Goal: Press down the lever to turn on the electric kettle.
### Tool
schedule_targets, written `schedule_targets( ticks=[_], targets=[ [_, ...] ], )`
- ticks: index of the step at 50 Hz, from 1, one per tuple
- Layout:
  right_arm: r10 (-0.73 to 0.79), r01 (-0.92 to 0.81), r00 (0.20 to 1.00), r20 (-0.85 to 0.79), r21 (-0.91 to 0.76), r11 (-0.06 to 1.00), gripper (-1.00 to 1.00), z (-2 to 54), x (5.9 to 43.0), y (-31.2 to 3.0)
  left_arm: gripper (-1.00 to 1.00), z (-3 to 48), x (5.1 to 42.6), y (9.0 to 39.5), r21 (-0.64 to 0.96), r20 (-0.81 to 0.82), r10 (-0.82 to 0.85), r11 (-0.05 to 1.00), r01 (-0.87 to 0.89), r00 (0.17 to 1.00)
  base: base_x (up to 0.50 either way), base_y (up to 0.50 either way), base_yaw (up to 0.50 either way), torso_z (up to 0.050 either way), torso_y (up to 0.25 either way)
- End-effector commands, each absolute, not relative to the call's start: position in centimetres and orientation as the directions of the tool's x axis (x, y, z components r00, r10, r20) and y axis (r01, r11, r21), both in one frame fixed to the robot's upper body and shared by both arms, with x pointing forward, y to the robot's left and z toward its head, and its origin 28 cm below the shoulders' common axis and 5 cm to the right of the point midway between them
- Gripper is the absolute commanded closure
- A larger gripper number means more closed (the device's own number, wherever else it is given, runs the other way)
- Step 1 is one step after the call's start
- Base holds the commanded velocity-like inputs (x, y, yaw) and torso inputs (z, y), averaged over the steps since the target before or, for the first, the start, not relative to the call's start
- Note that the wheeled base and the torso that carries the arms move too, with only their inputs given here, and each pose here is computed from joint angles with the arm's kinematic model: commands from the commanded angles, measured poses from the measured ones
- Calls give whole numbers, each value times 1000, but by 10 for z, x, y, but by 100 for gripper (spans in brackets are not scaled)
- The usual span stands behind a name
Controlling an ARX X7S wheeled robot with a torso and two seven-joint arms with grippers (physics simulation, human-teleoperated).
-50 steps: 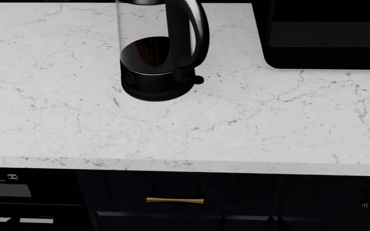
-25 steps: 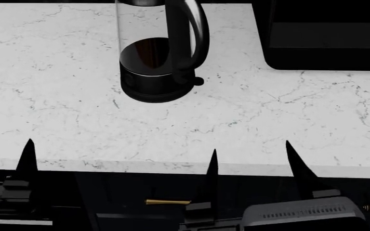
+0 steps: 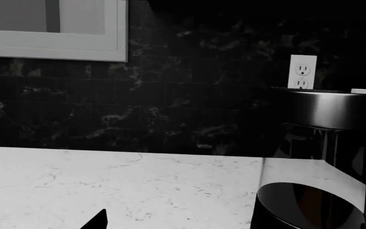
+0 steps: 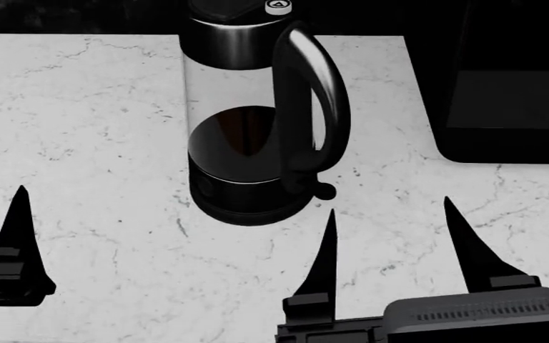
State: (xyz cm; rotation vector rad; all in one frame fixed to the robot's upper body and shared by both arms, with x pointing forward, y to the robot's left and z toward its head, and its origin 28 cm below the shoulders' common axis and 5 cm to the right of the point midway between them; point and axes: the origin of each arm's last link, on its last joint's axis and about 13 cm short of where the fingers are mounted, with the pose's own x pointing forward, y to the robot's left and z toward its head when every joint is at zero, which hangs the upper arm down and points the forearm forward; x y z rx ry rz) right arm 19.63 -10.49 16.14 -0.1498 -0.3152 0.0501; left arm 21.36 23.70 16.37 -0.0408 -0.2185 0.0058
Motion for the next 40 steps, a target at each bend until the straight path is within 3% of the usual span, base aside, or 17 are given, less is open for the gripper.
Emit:
schedule_targets(
  ticks=[1, 14, 31, 32, 40],
  targets=[
    [44, -4, 955, 292, -139, 990, -100, 165, 195, -114, -100, 164, 218, 238, -26, 208, 22, 1000, -18, 978, 23, 0, 0, 0, 0],
    [27, 10, 954, 300, -120, 993, -100, 169, 193, -119, -100, 165, 217, 240, -35, 209, -9, 999, 17, 978, 359, 0, 0, 0, 0],
    [23, 5, 972, 234, -116, 993, -100, 167, 204, -130, -100, 167, 216, 244, -16, 232, 0, 1000, 4, 973, 0, 0, 0, 0, 0],
    [22, 5, 972, 234, -114, 993, 100, 167, 206, -131, -100, 168, 215, 244, -17, 236, 2, 1000, 2, 972, 0, 0, 0, 0, 0],
    [5, 22, 980, 201, -130, 991, 100, 172, 216, -138, -100, 167, 217, 243, 6, 244, 9, 1000, -10, 970, 0, 0, 0, 0, 0]
  ],
)
